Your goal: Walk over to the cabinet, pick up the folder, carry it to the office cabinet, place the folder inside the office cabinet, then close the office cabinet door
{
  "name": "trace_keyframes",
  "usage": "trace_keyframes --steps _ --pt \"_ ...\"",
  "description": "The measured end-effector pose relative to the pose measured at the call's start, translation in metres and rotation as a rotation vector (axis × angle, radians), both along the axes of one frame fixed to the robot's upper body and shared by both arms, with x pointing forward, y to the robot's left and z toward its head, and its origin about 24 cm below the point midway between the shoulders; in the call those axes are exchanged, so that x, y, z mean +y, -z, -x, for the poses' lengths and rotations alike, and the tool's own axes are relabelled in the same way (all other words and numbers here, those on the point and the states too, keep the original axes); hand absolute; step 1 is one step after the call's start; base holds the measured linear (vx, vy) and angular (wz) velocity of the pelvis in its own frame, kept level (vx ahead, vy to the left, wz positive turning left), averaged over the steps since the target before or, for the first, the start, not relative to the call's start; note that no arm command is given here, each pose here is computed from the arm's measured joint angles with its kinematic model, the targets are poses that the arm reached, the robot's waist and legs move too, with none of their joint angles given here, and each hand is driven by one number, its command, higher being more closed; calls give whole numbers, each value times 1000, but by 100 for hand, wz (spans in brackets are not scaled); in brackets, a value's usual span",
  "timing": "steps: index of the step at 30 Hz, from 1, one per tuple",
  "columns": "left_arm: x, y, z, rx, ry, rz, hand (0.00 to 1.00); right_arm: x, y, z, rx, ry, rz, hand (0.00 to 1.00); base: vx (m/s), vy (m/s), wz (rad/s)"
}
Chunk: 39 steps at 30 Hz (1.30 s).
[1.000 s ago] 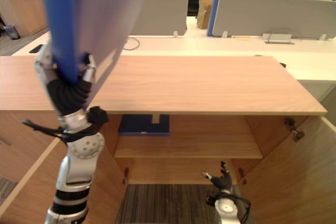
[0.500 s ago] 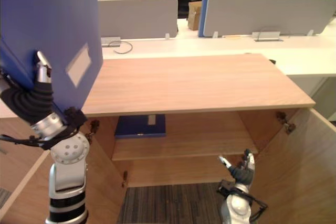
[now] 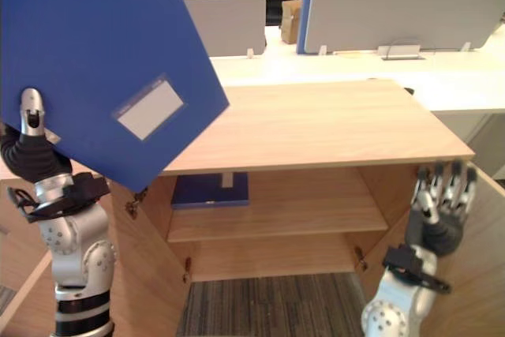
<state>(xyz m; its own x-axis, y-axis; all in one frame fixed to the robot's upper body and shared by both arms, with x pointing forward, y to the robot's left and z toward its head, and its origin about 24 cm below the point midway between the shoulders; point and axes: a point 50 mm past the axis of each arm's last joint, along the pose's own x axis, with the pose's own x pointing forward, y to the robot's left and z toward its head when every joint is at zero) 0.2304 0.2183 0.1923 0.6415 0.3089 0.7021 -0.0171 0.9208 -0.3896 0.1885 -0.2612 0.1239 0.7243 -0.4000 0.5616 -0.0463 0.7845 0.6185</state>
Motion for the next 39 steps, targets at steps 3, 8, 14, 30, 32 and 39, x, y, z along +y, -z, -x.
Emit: trace_keyframes --steps 3,8,14,30,32,39 --pt "3 6 -8 22 77 -1 100 15 -26 -15 -108 -128 112 0 -11 -1 -6" --pt "2 10 -31 43 240 -2 100 36 -63 -51 -178 -302 346 0 -2 -1 -1" --pt "-9 13 -47 71 316 -15 100 37 -78 -100 -43 -314 517 0 0 0 0" --pt "-34 18 -65 115 431 -60 100 119 -80 -144 27 -671 767 0 0 0 0" --pt "-39 19 -65 118 446 -77 100 129 -78 -147 39 -702 804 0 0 0 0" --pt "-38 17 -65 117 445 -102 100 142 -73 -161 98 -737 829 0 -6 0 1"
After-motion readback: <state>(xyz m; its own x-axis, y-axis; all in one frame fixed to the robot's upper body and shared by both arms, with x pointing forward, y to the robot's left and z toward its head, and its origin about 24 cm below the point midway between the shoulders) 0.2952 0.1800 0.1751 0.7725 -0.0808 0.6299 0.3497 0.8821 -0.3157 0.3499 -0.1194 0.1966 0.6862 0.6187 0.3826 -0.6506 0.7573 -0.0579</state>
